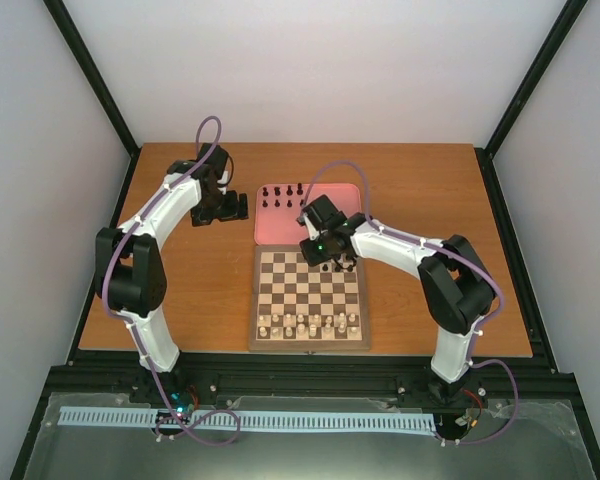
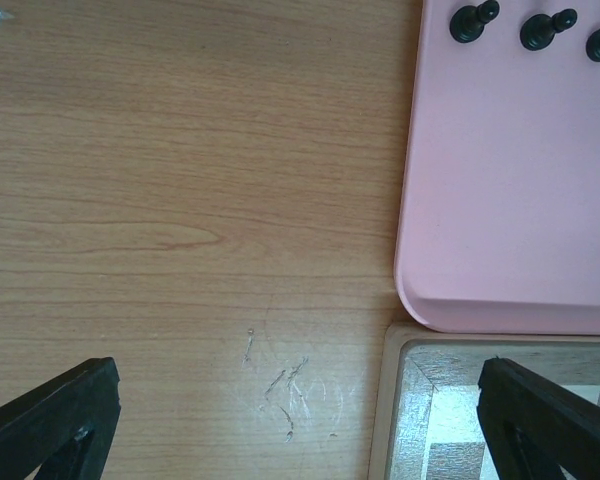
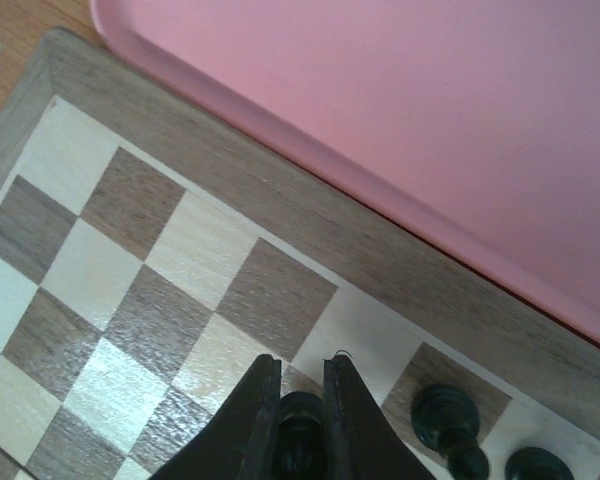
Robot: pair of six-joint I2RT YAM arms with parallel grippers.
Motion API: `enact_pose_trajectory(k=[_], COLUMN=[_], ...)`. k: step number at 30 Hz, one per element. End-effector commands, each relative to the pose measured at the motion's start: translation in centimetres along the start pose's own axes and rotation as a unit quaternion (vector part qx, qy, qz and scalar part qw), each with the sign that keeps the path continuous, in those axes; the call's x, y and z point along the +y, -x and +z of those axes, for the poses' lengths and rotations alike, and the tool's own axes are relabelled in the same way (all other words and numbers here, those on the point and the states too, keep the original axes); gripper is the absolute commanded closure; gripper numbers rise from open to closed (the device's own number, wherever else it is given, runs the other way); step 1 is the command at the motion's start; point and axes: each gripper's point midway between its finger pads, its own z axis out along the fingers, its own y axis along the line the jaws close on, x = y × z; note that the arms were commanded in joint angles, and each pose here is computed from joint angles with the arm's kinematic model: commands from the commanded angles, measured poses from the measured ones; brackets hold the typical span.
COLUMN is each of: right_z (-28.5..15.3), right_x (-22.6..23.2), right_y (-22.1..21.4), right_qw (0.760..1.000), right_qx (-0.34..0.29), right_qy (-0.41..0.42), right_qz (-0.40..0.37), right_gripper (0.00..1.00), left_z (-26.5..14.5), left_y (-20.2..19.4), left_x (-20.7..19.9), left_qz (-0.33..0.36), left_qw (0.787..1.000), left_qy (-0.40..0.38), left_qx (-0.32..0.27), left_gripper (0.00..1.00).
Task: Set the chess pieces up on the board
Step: Place the chess piece on the chessboard.
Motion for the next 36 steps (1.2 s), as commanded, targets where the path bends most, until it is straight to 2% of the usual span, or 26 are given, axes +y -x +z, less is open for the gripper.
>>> enact_pose_trajectory(k=[1, 12, 36], right_z=[-0.6, 1.2, 2.2], right_x=[1.7, 1.9, 1.8], right_y=[1.4, 2.2, 2.8], right_qw=[1.000, 1.000, 0.999], right_qx=[-0.018, 0.000, -0.004], right_qy=[-0.001, -0.015, -0.020], right_qz=[-0.025, -0.025, -0.029], right_gripper=[0.97, 0.97, 0.96], left_z=[-1.5, -1.8, -1.6], left_y=[0.7, 0.6, 0.4], left_x=[-0.4, -0.4, -0.3], left_qz=[0.002, 0.003, 0.003], left_qw=[1.000, 0.999, 1.000], left_qy=[-0.010, -0.013, -0.011], left_qx=[-0.025, -0.029, -0.026], left_gripper=[0.00, 0.00, 0.00])
